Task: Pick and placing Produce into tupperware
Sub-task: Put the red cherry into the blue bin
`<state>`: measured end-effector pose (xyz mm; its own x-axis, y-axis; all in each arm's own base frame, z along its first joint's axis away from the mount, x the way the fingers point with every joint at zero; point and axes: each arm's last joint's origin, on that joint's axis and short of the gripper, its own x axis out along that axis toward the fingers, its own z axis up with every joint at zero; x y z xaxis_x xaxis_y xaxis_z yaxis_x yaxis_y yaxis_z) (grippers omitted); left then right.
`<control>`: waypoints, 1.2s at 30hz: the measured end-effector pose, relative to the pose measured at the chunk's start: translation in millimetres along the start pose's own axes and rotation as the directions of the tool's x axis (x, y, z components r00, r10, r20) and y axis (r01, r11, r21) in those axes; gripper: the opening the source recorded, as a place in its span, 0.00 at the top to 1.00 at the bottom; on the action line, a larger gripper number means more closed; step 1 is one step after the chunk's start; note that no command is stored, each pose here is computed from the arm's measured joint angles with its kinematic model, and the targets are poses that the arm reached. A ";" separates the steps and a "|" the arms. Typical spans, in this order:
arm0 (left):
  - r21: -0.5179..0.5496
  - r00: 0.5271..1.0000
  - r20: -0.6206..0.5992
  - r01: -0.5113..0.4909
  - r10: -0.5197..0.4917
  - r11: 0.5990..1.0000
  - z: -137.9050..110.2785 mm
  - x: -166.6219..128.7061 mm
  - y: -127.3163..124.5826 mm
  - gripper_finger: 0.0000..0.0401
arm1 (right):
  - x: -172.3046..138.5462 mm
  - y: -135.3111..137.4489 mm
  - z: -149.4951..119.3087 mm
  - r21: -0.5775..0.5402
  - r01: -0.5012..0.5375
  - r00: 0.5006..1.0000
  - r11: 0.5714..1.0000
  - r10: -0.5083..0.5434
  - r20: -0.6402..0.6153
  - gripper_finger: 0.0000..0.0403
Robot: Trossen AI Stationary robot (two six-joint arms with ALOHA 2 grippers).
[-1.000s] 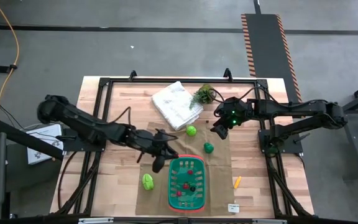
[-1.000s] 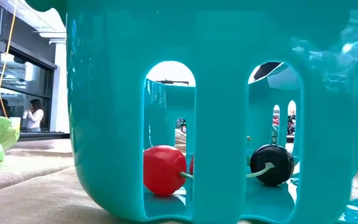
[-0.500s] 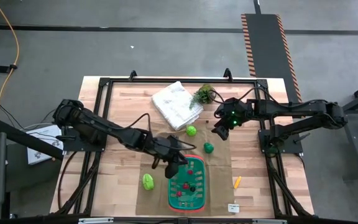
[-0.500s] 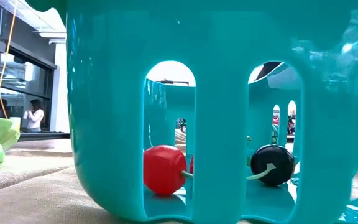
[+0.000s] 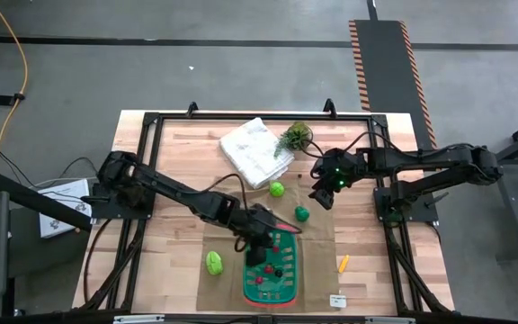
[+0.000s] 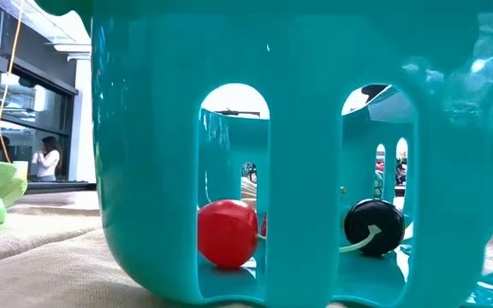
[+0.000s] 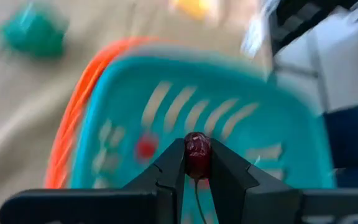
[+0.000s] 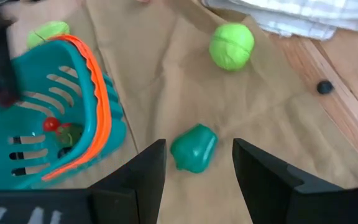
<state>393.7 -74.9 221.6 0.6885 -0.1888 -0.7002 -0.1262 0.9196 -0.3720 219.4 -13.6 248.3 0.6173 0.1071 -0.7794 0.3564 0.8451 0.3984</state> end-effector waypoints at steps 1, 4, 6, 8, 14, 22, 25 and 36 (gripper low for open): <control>0.006 1.000 0.006 0.009 -0.009 1.000 1.4 3.4 -0.7 0.87 | -0.1 -0.1 -0.3 0.001 0.001 1.000 1.000 -0.001 -0.002 0.56; 0.009 0.998 -0.069 0.011 -0.011 1.000 -3.3 12.1 1.2 0.87 | -0.2 -0.2 -0.9 0.001 0.004 1.000 1.000 -0.004 -0.007 0.56; 0.006 0.995 -0.099 0.019 -0.019 1.000 -6.2 16.3 2.3 0.87 | -1.1 -0.2 -1.2 0.003 0.004 1.000 1.000 -0.004 -0.006 0.56; 0.003 0.993 -0.112 0.043 -0.042 0.999 -7.7 19.8 2.4 0.87 | -1.9 -0.3 -1.5 0.003 0.005 1.000 1.000 -0.005 -0.007 0.56; 0.007 0.988 -0.147 0.044 -0.042 0.999 -14.4 24.8 -0.7 0.87 | -5.9 -0.1 -2.1 0.002 0.005 1.000 1.000 -0.005 0.007 0.56; 0.019 0.990 -0.138 0.037 -0.034 0.999 -14.8 24.7 -2.5 0.87 | -8.3 -0.6 -2.5 -0.001 0.020 1.000 1.000 -0.020 0.018 0.56; 0.022 0.990 -0.138 0.037 -0.034 0.999 -15.7 28.8 -1.6 0.87 | -8.3 -0.8 -2.8 -0.001 0.024 1.000 1.000 -0.024 0.016 0.56; 0.019 0.984 -0.169 0.063 -0.059 0.998 -21.6 41.2 1.0 0.87 | -8.2 -0.7 -2.7 0.002 0.024 1.000 1.000 -0.024 0.017 0.56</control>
<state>406.5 -89.2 179.2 0.5638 -0.2982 -0.7702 -0.0690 0.9123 -0.4037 212.2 -13.7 253.1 0.6207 0.0781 -0.7802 0.3723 0.8464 0.3809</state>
